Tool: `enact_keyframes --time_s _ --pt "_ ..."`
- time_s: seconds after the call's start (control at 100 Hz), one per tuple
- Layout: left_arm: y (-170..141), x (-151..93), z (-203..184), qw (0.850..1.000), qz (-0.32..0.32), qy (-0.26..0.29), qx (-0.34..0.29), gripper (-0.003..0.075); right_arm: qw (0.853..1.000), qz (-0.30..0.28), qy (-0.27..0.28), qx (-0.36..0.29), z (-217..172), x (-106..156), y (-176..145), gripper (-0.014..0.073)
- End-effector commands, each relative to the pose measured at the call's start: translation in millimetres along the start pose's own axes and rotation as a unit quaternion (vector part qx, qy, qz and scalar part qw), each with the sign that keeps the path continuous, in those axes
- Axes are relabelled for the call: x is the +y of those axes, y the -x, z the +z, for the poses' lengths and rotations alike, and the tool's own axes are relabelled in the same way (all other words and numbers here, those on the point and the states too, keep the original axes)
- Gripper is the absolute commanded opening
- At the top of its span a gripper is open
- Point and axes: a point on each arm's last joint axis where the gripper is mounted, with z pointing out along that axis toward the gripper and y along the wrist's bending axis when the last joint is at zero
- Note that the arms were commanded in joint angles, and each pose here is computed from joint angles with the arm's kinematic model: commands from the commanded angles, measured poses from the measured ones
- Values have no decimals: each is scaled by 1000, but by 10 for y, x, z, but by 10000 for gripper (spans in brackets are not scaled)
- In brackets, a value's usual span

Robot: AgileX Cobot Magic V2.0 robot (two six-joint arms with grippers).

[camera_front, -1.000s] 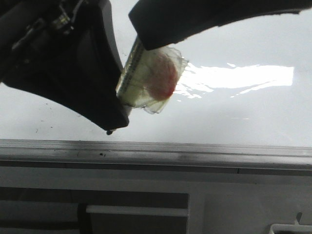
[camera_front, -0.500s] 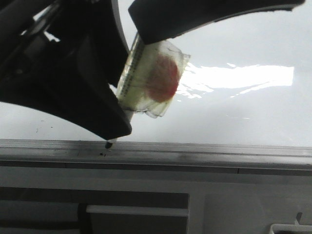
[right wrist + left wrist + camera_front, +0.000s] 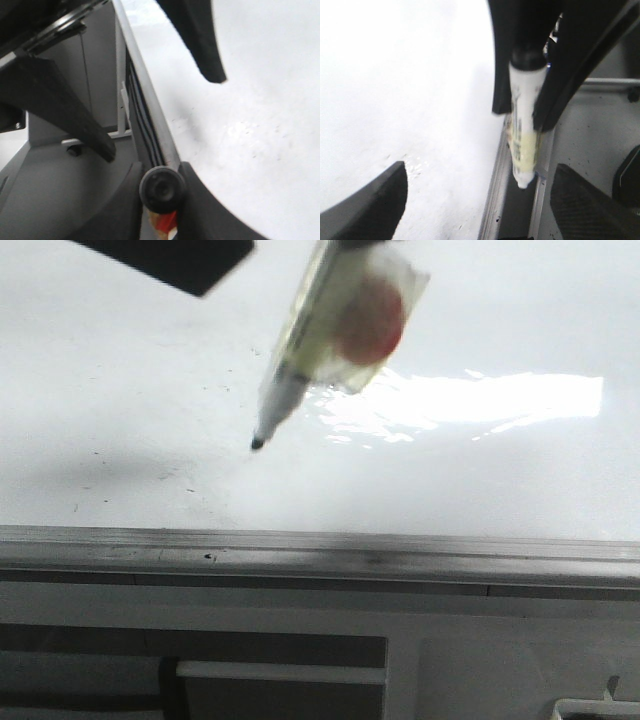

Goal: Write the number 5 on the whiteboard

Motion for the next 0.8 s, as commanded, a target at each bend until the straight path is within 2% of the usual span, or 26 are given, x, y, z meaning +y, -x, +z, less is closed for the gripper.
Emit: enact_keyframes --time_s 0.0,0.09,0.22,0.33,0.45,0.57,0.71,0.79 --pt "17 102 -241 995 -46 48 -70 507 997 -2 -58 -51 -168 -96 159 -59" --pt "-136 117 -382 985 -111 79 -104 472 993 0 -94 -67 -265 -143 140 -59" --pt "-345 91 -517 955 -217 113 -166 382 982 -6 -161 -93 -378 -209 93 -60" --pt "-487 32 -518 930 -280 119 -207 255 975 -39 -195 -95 -392 -256 86 -60" --pt "-550 -14 -460 911 -317 113 -239 106 969 -79 -217 -85 -337 -311 79 -60" --pt "-562 -21 -443 903 -330 111 -251 -20 965 -80 -235 -83 -282 -364 72 -60" --pt "-555 -15 -449 902 -330 113 -256 -20 955 -79 -269 -93 -255 -439 84 -60" --pt "-555 -15 -449 902 -330 113 -256 -20 955 -79 -272 -88 -216 -457 71 -60"
